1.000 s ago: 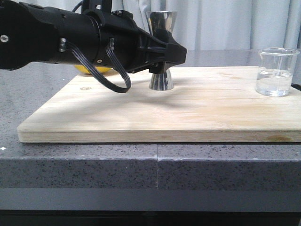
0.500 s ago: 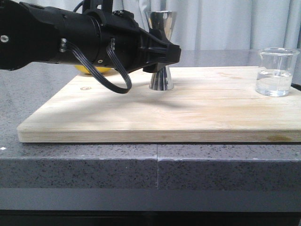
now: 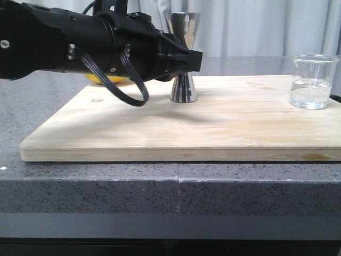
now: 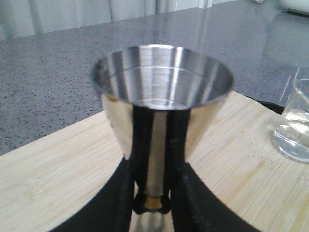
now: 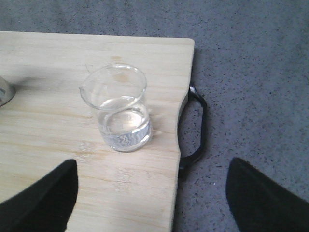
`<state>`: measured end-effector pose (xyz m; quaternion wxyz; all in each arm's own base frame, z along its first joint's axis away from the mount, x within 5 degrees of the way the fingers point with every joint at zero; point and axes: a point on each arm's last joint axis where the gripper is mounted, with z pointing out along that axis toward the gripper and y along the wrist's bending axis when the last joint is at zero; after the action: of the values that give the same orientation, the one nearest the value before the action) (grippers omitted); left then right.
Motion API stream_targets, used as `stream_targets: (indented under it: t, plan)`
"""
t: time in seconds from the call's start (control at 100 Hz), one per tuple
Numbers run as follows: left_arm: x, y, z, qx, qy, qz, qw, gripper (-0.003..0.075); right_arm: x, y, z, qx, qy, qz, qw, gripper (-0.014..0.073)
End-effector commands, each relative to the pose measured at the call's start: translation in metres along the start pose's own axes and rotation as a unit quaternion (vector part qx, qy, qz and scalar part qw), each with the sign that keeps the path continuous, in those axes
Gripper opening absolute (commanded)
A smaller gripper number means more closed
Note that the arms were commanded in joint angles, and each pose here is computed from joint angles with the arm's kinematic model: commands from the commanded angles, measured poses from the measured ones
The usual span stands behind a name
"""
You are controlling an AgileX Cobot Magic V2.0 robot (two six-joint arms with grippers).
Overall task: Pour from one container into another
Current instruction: 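Reach the right gripper to the glass beaker and grasp it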
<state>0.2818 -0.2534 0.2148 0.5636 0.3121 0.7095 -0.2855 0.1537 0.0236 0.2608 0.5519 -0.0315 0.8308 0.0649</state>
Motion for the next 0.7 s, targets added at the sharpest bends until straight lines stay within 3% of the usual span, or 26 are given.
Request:
stream_targets:
  t: [0.0, 0.32, 0.69]
  plan:
    - [-0.03, -0.003, -0.005, 0.01, -0.072, -0.001, 0.997, -0.0001, -0.012, 0.001, -0.001, -0.001, -0.056, -0.013, 0.998, 0.0567]
    - [-0.034, -0.004, -0.005, 0.018, -0.095, 0.0, 0.995, -0.0021, -0.008, 0.01, 0.002, -0.03, -0.056, -0.035, 0.997, 0.0567]
    - [-0.036, -0.005, -0.007, 0.022, -0.101, 0.003, 0.995, -0.0021, -0.002, 0.014, 0.035, -0.034, -0.041, -0.044, 0.998, 0.0567]
